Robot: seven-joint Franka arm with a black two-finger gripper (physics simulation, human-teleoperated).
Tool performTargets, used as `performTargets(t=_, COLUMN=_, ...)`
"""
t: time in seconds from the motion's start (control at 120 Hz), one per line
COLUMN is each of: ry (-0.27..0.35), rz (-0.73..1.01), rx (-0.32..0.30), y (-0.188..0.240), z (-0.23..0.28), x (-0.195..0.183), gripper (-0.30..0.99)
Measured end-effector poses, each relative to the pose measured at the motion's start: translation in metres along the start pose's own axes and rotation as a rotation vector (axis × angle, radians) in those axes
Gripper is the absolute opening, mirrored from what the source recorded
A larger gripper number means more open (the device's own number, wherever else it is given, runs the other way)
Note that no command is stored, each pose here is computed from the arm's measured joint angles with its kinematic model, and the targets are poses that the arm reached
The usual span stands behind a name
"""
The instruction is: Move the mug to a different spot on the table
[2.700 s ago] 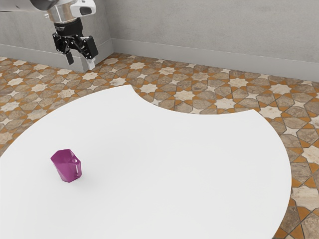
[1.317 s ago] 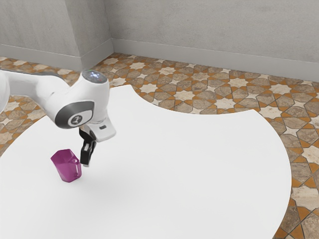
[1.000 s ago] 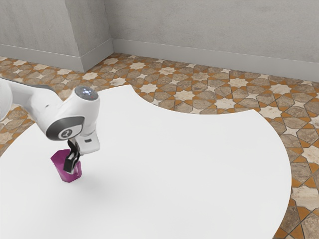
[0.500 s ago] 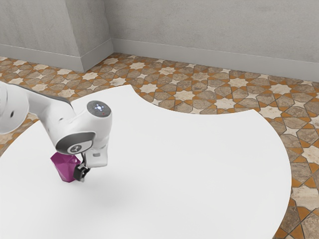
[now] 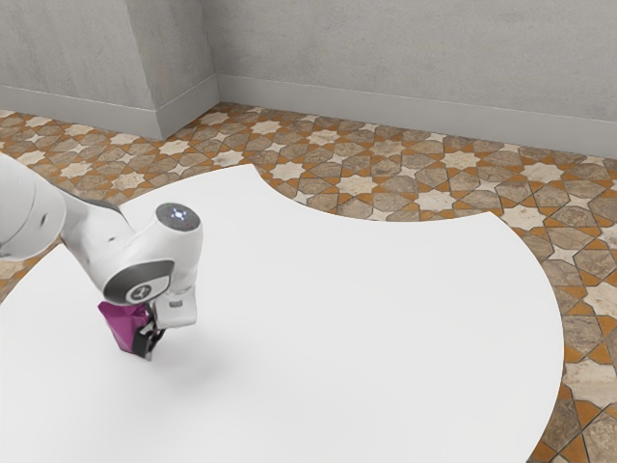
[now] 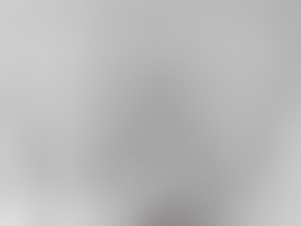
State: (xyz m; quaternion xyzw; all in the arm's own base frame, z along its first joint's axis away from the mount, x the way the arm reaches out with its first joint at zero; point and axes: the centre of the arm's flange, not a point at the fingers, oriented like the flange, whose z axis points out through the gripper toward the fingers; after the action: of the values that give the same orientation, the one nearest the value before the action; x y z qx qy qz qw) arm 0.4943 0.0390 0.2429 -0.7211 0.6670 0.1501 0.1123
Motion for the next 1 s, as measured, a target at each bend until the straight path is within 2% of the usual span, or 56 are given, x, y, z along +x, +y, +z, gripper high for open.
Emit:
performTargets(t=0.258, ry=0.024, rz=-0.054, rx=0.014, y=-0.010, z=-0.008, x=-0.004, gripper=0.67)
performTargets(t=0.4, ry=0.025, rz=-0.070, rx=0.011, y=-0.011, z=-0.009, x=-0.004, gripper=0.58)
performTargets(t=0.742, ry=-0.008, rz=-0.113, rx=-0.042, y=-0.007, z=-0.006, x=-0.011, gripper=0.51)
performTargets(t=1.0, ry=-0.025, rz=-0.129, rx=-0.049, y=-0.011, z=-0.013, x=-0.012, gripper=0.42)
